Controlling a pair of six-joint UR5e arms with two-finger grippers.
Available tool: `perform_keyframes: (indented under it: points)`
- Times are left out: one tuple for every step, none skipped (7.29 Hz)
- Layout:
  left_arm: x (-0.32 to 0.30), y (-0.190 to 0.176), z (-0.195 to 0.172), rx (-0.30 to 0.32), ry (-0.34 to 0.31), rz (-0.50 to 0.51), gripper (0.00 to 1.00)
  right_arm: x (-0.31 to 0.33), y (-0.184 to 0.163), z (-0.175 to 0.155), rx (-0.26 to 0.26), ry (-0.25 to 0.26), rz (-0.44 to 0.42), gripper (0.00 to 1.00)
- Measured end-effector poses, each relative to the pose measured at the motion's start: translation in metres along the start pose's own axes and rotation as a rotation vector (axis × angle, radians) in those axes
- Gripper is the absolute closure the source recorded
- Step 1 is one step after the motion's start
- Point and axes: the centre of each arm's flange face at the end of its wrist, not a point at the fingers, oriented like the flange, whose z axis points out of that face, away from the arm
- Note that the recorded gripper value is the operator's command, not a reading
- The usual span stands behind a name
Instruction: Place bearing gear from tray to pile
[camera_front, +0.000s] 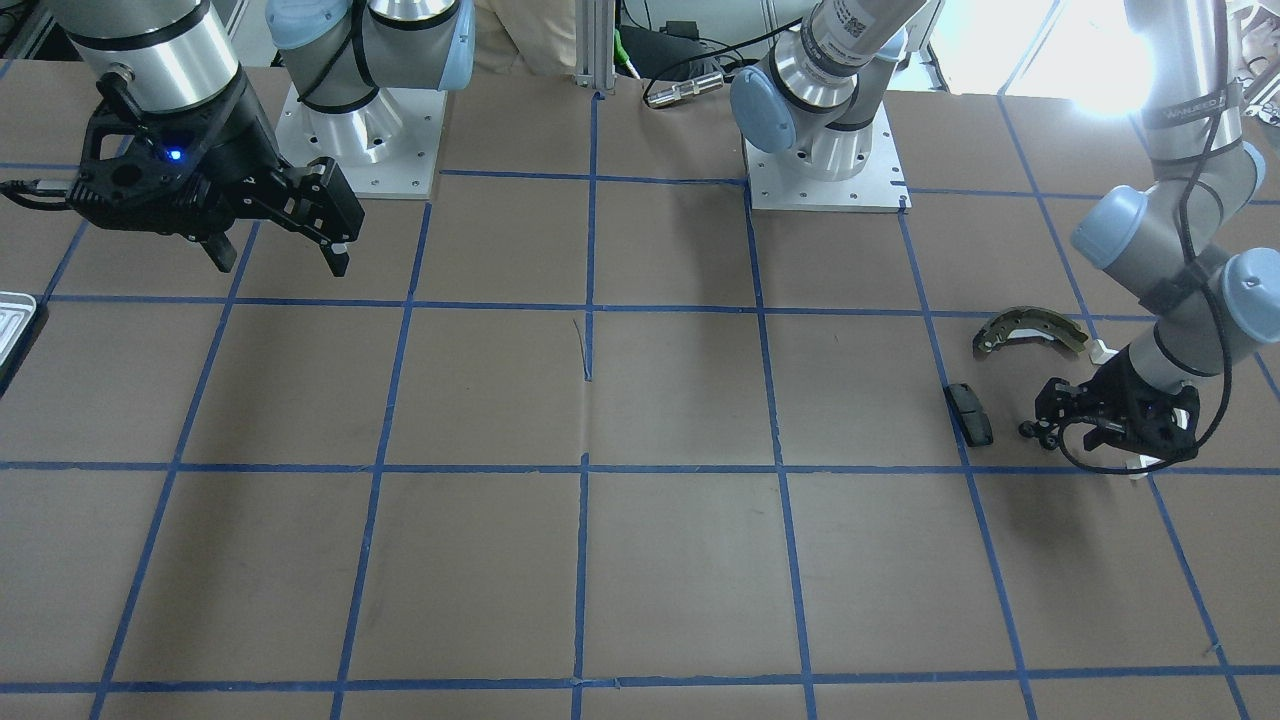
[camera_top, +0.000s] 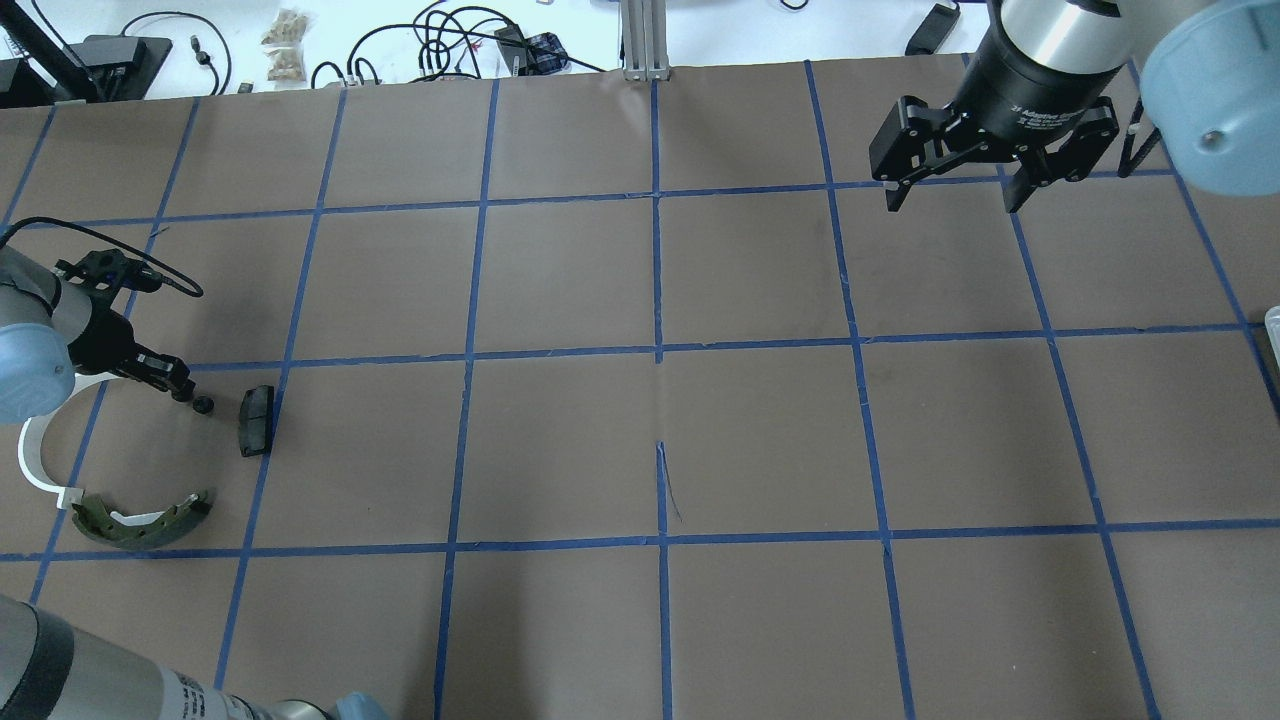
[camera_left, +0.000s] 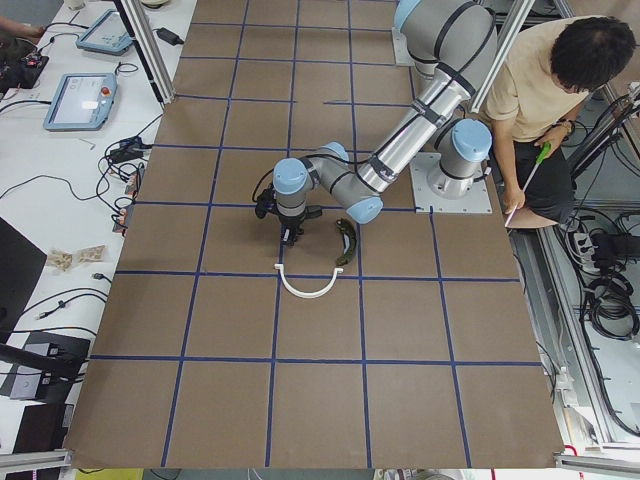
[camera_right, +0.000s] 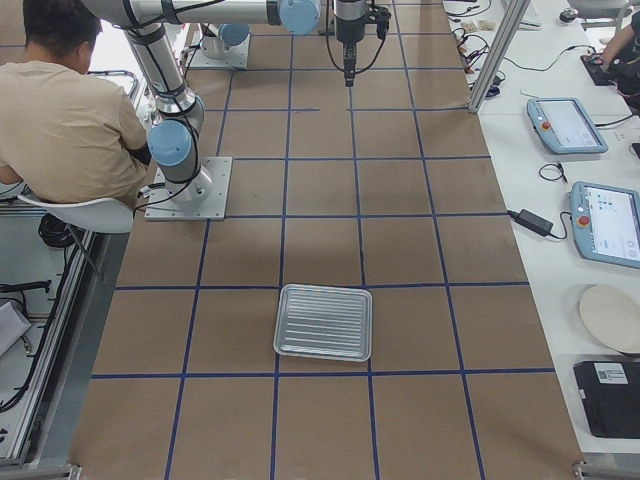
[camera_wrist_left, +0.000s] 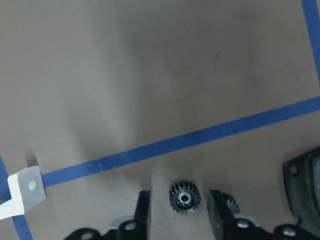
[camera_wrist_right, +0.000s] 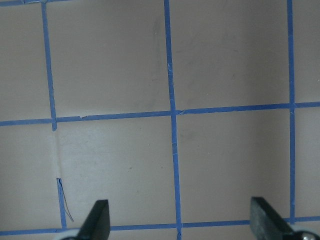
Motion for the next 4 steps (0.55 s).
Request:
perform_keyframes:
  points:
    - [0.005, -0.003, -0.009, 0.001, -0.001, 0.007, 0.3, 0.0, 0.001, -0.001, 0.002, 0.0, 0.0, 0.0]
    - [0.018, -0.011, -0.025, -0.001, 0.002, 0.009, 0.3, 0.0, 0.001, -0.002, 0.004, 0.001, 0.0, 0.0]
    - [0.044, -0.027, -0.048, 0.003, -0.003, 0.004, 0.26, 0.0, 0.001, -0.002, 0.005, 0.001, 0.001, 0.0]
    - [0.084, -0.048, -0.075, 0.011, -0.011, 0.0, 0.23, 0.0, 0.002, -0.003, 0.005, 0.001, 0.002, 0.0]
